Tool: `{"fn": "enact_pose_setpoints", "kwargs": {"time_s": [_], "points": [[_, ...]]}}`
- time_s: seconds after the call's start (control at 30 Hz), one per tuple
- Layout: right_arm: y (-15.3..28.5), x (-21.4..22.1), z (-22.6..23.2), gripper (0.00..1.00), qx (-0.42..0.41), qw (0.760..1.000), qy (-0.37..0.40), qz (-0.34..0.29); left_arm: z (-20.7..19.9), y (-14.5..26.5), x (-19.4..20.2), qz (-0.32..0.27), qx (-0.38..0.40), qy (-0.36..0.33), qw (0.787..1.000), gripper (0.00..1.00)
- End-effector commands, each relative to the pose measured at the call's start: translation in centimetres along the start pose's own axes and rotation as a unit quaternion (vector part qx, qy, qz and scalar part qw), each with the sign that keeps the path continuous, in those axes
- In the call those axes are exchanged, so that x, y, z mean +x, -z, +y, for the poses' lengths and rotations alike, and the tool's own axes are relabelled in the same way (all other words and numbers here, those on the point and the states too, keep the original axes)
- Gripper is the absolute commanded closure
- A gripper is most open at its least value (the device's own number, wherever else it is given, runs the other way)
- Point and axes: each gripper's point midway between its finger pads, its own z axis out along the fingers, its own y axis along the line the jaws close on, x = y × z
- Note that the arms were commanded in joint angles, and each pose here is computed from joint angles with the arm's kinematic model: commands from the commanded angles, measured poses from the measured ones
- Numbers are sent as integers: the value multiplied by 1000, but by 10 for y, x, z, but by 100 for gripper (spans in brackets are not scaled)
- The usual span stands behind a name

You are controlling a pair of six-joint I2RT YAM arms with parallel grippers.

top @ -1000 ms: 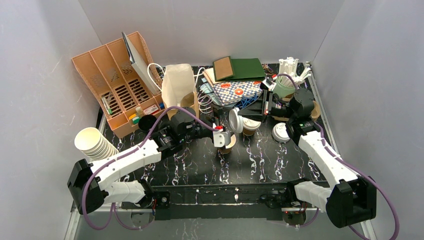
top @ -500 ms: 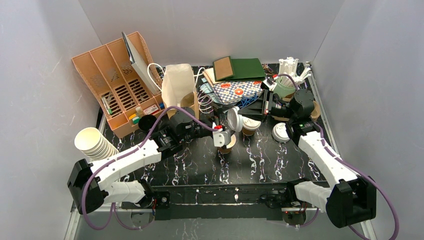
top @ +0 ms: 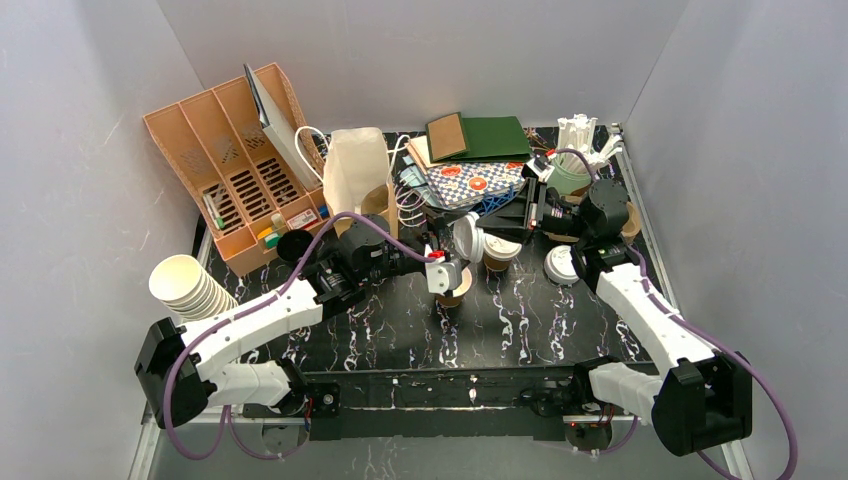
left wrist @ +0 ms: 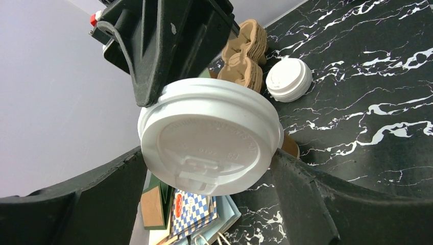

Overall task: Pack the takeout coffee
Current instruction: Close the cup lid on the coffee cup.

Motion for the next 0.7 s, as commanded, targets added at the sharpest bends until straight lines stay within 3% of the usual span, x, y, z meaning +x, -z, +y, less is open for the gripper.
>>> {"fn": "enact_pose_setpoints", "kwargs": {"time_s": [0.0,0.13,0.33,0.47,0.67], "points": [[1,5,3,71,-10,1000,23,0,14,8,-21,-26,-24,-14,999,16],[0,1,-3,43,3,1000,26,-3,9,12,-15,-12,-17,-10,1000,16],[-1,-11,-18,17,48,998,35,-18,1,22,-2,26,-12,24,999,17],[5,-27,-31,10,100,992,54,-49,-3,31,7,66,-17,84,994,18],[20,-42,-48,9,161,980,83,-87,-13,43,33,156,-22,173,972,18]]}}
